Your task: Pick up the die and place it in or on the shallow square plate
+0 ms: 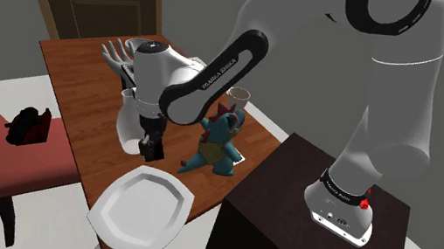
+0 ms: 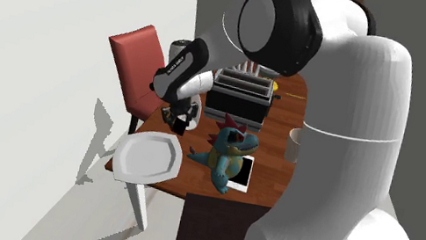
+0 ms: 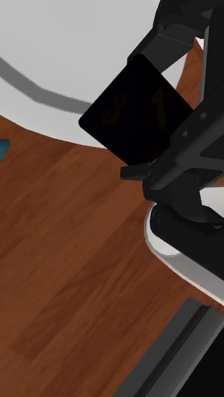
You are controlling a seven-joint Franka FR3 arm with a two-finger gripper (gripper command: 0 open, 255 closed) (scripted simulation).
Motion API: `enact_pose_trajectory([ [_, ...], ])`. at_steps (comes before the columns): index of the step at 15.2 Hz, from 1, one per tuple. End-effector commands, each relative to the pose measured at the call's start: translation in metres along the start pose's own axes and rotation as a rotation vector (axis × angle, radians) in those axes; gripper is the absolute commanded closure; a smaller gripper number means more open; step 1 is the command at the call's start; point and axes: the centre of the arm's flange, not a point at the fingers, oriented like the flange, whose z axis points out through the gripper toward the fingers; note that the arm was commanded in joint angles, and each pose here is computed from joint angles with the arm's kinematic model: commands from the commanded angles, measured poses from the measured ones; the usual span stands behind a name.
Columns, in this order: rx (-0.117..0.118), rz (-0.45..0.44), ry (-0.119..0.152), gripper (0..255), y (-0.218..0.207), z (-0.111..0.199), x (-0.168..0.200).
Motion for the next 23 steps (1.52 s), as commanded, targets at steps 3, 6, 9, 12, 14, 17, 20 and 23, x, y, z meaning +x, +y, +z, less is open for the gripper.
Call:
enact_pose_trajectory([
  [3, 0.000, 0.001, 0.000, 255, -0.052, -0.002, -0.012],
  [6, 0.000, 0.001, 0.000, 255, -0.091, -0.004, -0.022],
  [9, 0.000, 0.001, 0.000, 255, -0.129, -0.005, -0.031],
  [12, 0.000, 0.001, 0.000, 255, -0.134, 0.005, -0.033],
  [14, 0.000, 0.001, 0.000, 255, -0.134, 0.015, -0.033],
  [17, 0.000, 0.001, 0.000, 255, -0.134, 0.031, -0.033],
  [20, 0.000, 0.001, 0.000, 255, -0.134, 0.047, -0.033],
  [23, 0.000, 0.001, 0.000, 255, -0.134, 0.063, -0.033],
])
